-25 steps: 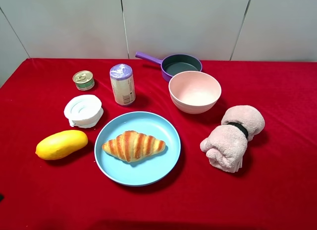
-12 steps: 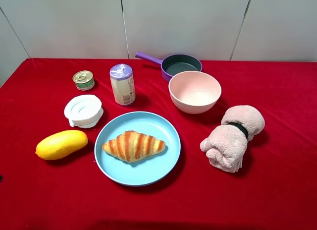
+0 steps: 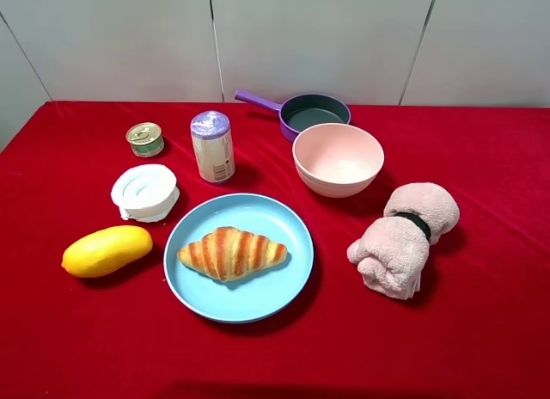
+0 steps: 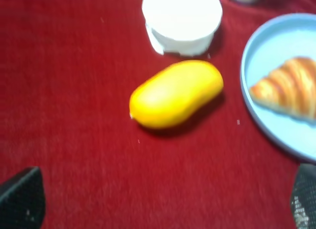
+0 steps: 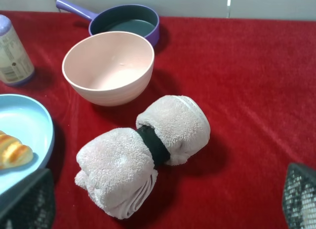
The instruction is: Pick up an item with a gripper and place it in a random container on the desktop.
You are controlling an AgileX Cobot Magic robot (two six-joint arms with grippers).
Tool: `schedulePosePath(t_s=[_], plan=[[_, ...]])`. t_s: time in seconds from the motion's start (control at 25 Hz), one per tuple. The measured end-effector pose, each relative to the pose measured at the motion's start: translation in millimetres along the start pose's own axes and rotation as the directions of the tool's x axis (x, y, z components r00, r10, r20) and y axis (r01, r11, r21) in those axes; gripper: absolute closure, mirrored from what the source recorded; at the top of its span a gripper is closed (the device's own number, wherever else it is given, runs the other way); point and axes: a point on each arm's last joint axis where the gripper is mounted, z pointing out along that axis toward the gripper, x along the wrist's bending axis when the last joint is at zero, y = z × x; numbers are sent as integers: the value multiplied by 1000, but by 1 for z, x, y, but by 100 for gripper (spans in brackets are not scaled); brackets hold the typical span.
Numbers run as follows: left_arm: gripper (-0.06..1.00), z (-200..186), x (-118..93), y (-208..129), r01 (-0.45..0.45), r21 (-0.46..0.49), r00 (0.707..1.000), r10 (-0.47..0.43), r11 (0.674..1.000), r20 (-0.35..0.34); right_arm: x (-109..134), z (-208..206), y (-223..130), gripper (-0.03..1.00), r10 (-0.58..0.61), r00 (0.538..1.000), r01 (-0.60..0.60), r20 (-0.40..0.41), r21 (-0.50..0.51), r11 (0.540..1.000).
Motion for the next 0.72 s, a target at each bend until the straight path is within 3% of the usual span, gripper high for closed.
schedulePosePath(t_s=[0.2,0.72], plan=[[-5,-11,0,-10,29,-105,999,-32,994,-25,0,0,0,28,0,1000,0,0,0,1000],[-5,-11,0,-10,32,-107,999,-35,994,-28,0,0,0,28,0,1000,0,0,0,1000]])
